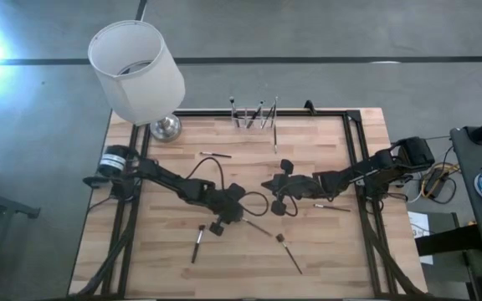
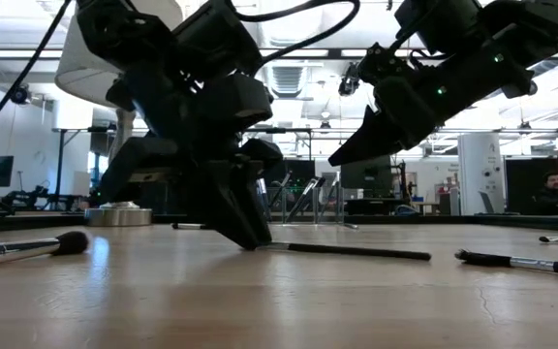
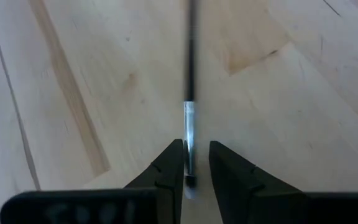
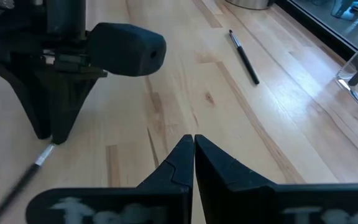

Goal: Put items in baskets/containers
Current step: Put the eyeshadow brush into the transparent organizer

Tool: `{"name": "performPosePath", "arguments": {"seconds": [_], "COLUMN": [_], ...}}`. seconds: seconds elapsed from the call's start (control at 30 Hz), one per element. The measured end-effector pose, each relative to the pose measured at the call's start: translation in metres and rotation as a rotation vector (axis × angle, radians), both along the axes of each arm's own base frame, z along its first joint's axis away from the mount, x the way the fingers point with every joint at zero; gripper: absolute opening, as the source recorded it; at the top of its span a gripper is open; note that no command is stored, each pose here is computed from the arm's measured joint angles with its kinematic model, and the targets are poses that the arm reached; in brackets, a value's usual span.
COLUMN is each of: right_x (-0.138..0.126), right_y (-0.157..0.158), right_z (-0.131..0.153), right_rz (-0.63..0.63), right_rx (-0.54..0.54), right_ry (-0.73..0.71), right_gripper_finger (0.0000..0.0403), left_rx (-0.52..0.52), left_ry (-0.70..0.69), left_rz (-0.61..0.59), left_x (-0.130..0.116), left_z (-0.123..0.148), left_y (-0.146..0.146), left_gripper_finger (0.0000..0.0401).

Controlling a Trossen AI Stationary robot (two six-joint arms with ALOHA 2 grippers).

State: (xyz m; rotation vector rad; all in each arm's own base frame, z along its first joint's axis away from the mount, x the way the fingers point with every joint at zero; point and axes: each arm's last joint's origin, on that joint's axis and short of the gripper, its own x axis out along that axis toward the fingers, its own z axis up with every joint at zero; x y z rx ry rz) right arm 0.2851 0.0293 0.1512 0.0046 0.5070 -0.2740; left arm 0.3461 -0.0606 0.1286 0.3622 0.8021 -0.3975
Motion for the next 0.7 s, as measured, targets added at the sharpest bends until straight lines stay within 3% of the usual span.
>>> {"name": "performPosePath", "arguments": {"seconds": [0.3,0.57,0.7], "right_x": [0.000,-0.001,-0.004], "right_y": [0.002,0.014,0.028], "right_z": [0.000,0.001,0.000], "right_rz": [0.021,0.042,0.063], "right_rx": [0.015,0.055,0.099], "right_ry": [-0.001,-0.015,-0.004], "right_gripper_finger": [0.0009,0.0009,0.0009], "left_rx": [-0.027,-0.038,-0.053], "left_ry": [0.112,0.154,0.162], "left_rz": [0.057,0.097,0.119], "left_x": [-0.007,-0.011,-0.011], "left_z": [-0.002,-0.005,-0.006], "left_y": [0.002,0.002,0.002], "left_gripper_finger": [0.0066,0.0012,0.0002]}}
